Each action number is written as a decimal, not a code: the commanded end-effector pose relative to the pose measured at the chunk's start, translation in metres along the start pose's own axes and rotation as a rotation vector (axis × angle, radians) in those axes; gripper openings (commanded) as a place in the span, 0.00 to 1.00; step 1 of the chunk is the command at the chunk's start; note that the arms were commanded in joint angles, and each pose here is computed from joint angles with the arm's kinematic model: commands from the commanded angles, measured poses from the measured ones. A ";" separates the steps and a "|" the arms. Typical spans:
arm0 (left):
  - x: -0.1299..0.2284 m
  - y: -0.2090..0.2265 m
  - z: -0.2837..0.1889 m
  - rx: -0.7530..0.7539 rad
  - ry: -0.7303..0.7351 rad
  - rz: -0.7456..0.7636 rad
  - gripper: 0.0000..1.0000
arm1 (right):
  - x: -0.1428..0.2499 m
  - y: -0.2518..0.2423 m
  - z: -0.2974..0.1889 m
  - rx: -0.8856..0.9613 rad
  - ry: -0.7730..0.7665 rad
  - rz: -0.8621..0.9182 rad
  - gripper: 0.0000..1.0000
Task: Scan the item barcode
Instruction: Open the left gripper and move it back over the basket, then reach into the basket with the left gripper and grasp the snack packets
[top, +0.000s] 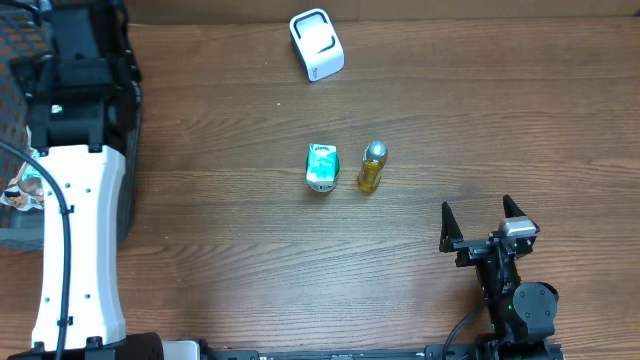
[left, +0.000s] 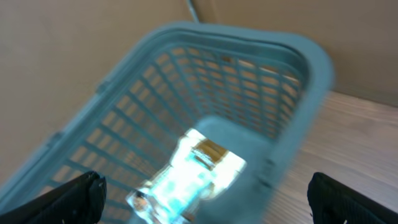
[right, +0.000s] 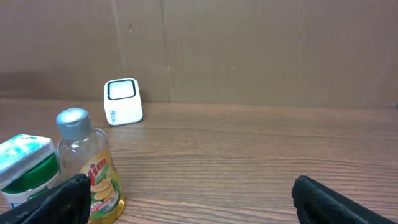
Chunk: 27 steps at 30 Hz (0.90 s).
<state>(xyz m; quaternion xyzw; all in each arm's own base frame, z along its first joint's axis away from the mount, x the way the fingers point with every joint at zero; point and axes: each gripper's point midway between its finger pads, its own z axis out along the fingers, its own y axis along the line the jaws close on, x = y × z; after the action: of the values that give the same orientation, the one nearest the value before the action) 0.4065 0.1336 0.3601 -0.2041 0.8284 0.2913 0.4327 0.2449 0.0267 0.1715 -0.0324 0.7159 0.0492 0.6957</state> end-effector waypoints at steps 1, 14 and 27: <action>-0.018 0.036 -0.003 -0.082 -0.048 0.112 1.00 | 0.002 0.001 0.000 -0.006 -0.004 0.004 1.00; -0.009 0.086 0.036 0.018 -0.012 0.013 0.99 | 0.002 0.001 0.000 -0.006 -0.004 0.004 1.00; 0.063 0.110 0.120 0.124 0.212 0.007 1.00 | 0.002 0.001 0.000 -0.006 -0.003 0.005 1.00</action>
<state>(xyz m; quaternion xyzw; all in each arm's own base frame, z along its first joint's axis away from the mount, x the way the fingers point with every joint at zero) 0.3609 0.2888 0.3225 -0.2382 0.8572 0.2530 0.3800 0.2449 0.0268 0.1714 -0.0324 0.7161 0.0495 0.6955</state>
